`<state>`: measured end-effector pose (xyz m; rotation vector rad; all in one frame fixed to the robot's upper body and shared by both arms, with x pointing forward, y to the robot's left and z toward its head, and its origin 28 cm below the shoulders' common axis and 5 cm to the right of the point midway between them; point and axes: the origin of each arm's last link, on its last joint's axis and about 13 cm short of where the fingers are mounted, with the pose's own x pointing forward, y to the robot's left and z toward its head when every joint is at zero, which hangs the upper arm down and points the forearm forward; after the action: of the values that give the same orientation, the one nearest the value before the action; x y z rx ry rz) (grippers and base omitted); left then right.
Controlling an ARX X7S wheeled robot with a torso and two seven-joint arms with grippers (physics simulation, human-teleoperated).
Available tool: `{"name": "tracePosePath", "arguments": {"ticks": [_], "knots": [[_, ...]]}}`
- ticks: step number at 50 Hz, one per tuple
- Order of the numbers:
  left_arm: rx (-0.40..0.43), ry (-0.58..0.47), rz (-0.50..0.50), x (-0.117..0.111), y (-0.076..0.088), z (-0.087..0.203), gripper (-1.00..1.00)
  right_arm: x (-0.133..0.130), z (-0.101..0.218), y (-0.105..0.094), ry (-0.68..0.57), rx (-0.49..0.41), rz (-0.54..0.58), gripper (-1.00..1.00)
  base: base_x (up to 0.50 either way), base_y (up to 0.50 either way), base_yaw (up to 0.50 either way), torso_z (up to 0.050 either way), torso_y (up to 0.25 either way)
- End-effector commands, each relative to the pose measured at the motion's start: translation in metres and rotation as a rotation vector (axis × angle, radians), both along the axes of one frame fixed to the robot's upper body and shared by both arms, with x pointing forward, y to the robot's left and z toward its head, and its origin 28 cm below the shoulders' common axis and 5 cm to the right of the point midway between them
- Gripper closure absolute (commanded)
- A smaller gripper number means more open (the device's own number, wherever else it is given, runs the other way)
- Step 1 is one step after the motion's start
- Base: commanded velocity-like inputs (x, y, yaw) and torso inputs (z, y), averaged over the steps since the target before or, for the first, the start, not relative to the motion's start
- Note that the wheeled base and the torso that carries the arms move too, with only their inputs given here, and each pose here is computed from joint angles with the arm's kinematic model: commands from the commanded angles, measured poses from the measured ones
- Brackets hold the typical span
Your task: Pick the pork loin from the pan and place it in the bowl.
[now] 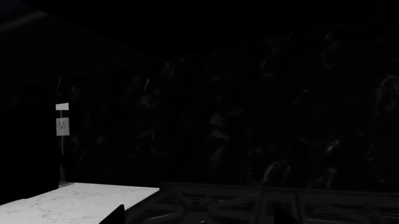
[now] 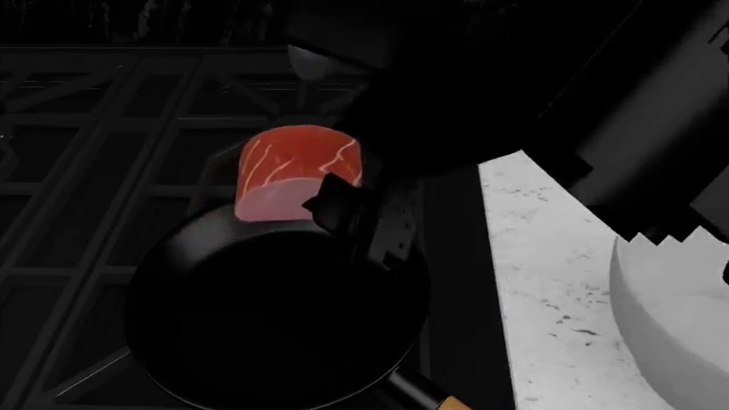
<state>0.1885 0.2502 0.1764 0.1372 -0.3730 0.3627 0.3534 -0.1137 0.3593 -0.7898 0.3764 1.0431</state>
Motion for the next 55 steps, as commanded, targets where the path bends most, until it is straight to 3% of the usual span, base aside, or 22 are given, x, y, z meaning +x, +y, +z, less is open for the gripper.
{"name": "tracePosePath", "arguments": {"ticks": [1, 9, 22, 36, 55], "knots": [[0.004, 0.006, -0.025, 0.004, -0.001, 0.0, -1.0, -0.032, 0.009, -0.023, -0.063, 0.011, -0.096, 1.0, 0.0, 0.0, 0.0, 0.0, 0.0], [-0.004, 0.014, -0.04, 0.009, 0.0, -0.004, -1.0, -0.057, 0.013, -0.042, -0.103, 0.047, -0.183, 1.0, 0.0, 0.0, 0.0, 0.0, 0.0], [-0.019, 0.028, -0.073, 0.02, 0.003, -0.014, -1.0, -0.099, 0.006, -0.074, -0.184, 0.12, -0.425, 1.0, 0.0, 0.0, 0.0, 0.0, 0.0], [-0.036, 0.035, -0.091, 0.027, 0.006, -0.021, -1.0, -0.142, 0.008, -0.094, -0.235, 0.141, -0.586, 1.0, 0.0, 0.0, 0.0, 0.0, 0.0], [-0.047, 0.044, -0.118, 0.037, 0.007, -0.025, -1.0, -0.173, 0.008, -0.113, -0.29, 0.183, -0.779, 1.0, 0.0, 0.0, 0.0, 0.0, 0.0]]}}
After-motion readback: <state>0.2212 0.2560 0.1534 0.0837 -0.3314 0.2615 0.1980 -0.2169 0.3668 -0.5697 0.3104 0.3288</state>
